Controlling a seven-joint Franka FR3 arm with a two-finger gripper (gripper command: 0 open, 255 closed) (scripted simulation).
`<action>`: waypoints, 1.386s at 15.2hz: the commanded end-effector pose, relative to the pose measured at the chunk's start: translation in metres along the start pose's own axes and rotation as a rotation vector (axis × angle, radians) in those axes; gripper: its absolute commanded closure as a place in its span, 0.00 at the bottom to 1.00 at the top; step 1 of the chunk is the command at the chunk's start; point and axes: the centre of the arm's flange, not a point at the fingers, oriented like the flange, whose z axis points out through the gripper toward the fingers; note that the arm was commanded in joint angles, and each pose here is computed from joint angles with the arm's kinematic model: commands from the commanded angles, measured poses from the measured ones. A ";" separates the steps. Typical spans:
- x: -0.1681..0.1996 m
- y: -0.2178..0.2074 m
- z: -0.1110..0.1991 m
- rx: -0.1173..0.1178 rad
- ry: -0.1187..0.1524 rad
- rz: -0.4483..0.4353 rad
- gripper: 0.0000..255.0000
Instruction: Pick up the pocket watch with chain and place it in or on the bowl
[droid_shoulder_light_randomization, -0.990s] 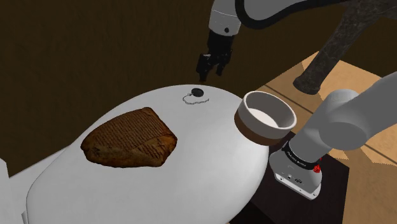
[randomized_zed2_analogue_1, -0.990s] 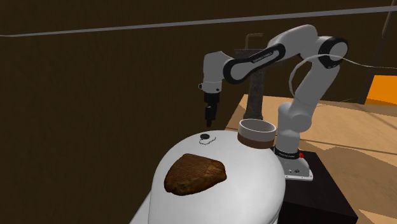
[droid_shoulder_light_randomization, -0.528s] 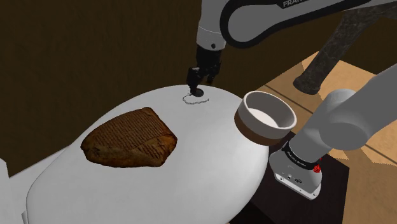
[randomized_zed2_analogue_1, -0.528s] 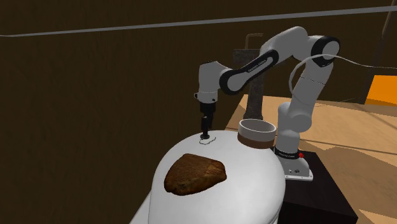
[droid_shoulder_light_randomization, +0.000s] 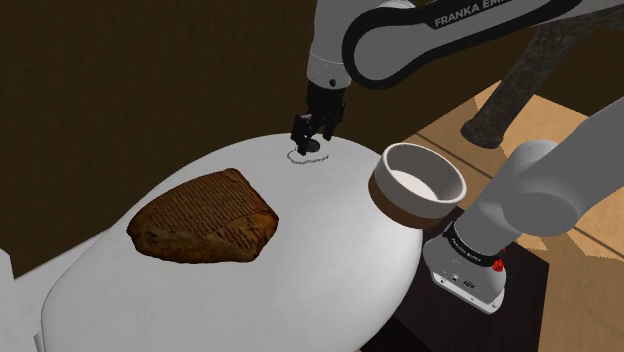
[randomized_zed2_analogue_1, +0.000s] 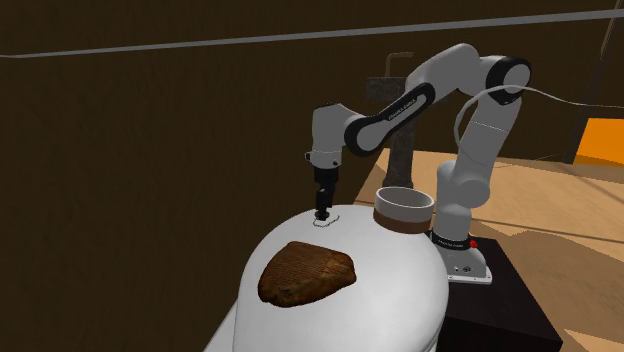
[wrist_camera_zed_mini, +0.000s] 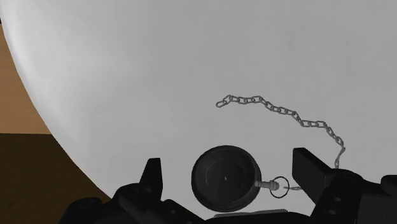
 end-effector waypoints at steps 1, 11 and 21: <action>0.000 0.000 0.000 0.000 0.000 0.000 0.00; 0.000 0.000 0.000 0.000 0.000 0.000 1.00; 0.000 0.000 -0.047 0.000 0.000 0.000 1.00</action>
